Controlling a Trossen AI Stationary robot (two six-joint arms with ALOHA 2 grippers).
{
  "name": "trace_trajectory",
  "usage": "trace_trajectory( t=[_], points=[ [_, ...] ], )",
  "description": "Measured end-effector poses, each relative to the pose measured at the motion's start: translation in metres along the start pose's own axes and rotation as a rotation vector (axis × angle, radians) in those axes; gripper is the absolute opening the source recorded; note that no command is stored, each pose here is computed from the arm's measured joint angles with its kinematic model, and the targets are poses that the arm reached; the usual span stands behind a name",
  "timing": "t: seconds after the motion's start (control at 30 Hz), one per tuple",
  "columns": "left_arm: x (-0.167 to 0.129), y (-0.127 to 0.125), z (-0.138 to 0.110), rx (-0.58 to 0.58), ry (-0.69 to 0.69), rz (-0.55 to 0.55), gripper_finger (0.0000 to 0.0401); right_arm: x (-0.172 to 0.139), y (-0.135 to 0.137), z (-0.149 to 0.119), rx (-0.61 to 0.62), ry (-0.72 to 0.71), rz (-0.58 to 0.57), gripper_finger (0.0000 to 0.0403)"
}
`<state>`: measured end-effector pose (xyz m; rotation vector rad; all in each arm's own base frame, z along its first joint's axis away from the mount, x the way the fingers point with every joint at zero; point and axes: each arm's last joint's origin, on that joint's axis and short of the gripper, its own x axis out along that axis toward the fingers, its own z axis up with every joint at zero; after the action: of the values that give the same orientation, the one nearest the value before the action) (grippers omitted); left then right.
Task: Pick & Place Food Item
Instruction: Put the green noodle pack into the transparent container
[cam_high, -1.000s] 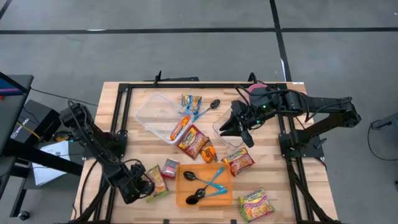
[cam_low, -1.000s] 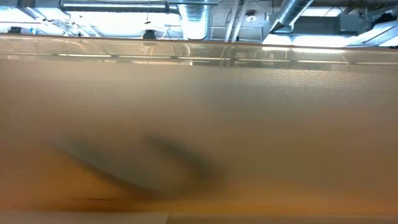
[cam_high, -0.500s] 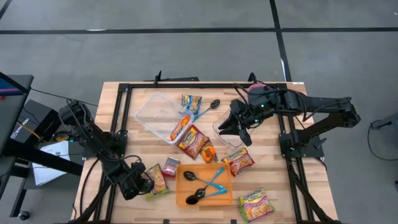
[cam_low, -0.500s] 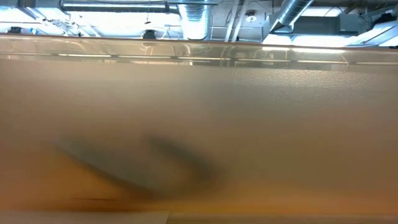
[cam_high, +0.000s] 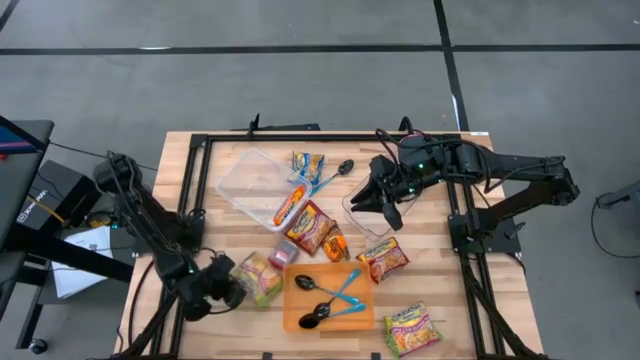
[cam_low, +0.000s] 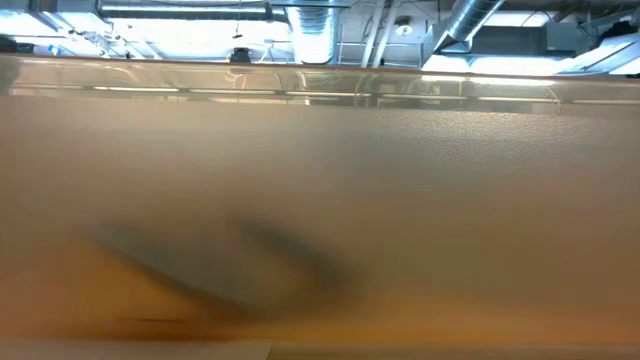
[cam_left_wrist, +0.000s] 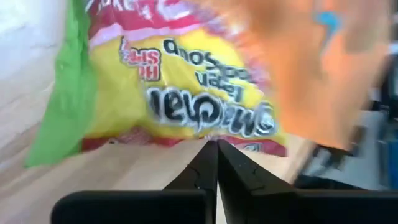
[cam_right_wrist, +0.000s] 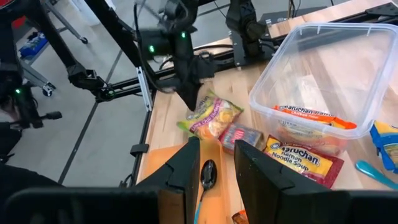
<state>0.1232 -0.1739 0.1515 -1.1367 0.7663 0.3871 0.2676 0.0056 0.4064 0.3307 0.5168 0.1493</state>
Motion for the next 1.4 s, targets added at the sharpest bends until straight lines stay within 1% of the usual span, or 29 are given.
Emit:
trace_trajectory(
  t=[0.07,0.23,0.33,0.43,0.5,0.57,0.63,0.73,0.87,1.03,1.2,1.3,1.4],
  points=[
    [-0.009,-0.003,0.002,0.04,-0.002,-0.047,0.0,0.0,0.0,0.0,0.0,-0.001,0.0,0.0093],
    [-0.031,-0.012,0.012,0.085,0.002,-0.152,0.0,0.0,0.0,0.001,-0.002,-0.007,0.004,0.0093],
    [-0.039,-0.017,0.019,0.081,-0.023,-0.205,0.0,0.0,0.0,0.001,-0.004,-0.012,0.007,0.0093],
    [-0.044,-0.018,0.024,0.061,-0.002,-0.214,0.0,0.0,0.001,0.001,-0.006,-0.013,0.007,0.0093],
    [-0.043,-0.017,0.023,0.024,0.085,-0.181,0.0,0.0,0.001,0.001,-0.007,-0.013,0.007,0.0093],
    [-0.04,-0.013,0.018,-0.036,0.191,-0.103,0.0002,0.0,0.001,0.001,-0.011,-0.013,0.007,0.0093],
    [-0.037,-0.007,0.013,-0.128,0.242,-0.017,0.0008,0.0,0.001,0.001,-0.018,-0.013,0.007,0.0093],
    [-0.03,-0.004,0.006,-0.165,0.283,0.048,0.0028,0.0,0.001,0.001,-0.02,-0.013,0.007,0.0093],
    [-0.015,-0.003,0.005,-0.195,0.23,0.091,0.007,0.0,0.001,0.001,-0.022,-0.009,0.007,0.0093],
    [0.0,0.002,0.003,-0.182,0.187,0.148,0.0131,0.0,0.001,0.0,-0.005,0.003,0.01,0.0093],
    [0.002,0.007,-0.005,-0.148,0.216,0.181,0.0188,0.0,0.001,0.0,0.006,0.005,0.013,0.0093],
    [0.001,0.009,-0.008,-0.1,0.213,0.181,0.0209,0.0,0.001,0.0,0.007,0.005,0.013,0.0093],
    [0.0,0.012,-0.008,-0.033,0.169,0.173,0.0222,0.0,0.001,0.0,0.007,0.005,0.013,0.0093]
  ],
)
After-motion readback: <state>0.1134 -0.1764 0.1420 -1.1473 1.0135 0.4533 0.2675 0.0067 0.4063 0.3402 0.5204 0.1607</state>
